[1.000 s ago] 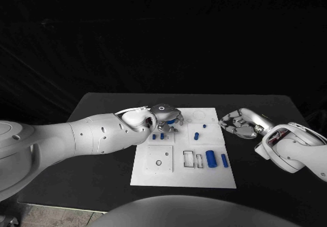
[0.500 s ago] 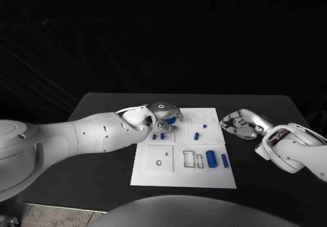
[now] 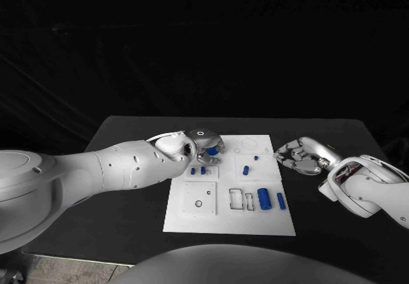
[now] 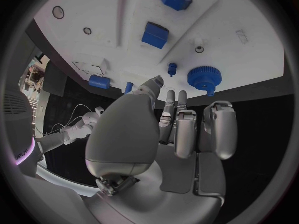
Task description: Assemble the parts on the task board
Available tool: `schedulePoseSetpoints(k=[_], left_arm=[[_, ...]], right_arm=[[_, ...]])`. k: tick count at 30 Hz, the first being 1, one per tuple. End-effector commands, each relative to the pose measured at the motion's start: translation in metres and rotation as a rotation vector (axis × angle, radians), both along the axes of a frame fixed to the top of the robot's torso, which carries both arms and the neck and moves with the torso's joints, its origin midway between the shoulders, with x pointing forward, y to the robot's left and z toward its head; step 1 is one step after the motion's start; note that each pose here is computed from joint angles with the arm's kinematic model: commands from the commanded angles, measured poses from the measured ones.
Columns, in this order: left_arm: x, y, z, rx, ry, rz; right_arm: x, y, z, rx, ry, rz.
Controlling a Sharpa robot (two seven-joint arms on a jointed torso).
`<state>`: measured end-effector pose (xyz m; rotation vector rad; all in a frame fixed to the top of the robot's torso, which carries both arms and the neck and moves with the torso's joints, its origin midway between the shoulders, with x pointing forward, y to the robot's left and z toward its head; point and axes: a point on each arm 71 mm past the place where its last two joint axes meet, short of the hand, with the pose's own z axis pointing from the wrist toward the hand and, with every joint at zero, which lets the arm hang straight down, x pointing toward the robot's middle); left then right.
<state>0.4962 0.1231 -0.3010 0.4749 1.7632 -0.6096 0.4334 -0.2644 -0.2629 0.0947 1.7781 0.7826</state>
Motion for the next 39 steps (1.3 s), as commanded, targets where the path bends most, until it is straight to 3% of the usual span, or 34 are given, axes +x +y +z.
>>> schedulePoseSetpoints(k=[1, 21, 39], left_arm=[[-0.0006, 0.000, -0.0071, -0.002, 0.053, 0.021], [0.0006, 0.001, -0.0184, -0.005, 0.078, 0.044], [0.0001, 0.003, -0.0224, -0.023, 0.114, 0.047]], right_arm=[[-0.001, 0.000, 0.001, 0.008, -0.005, 0.005], [-0.001, 0.000, -0.003, 0.005, 0.029, 0.000], [-0.001, -0.001, -0.007, 0.001, 0.053, -0.002]])
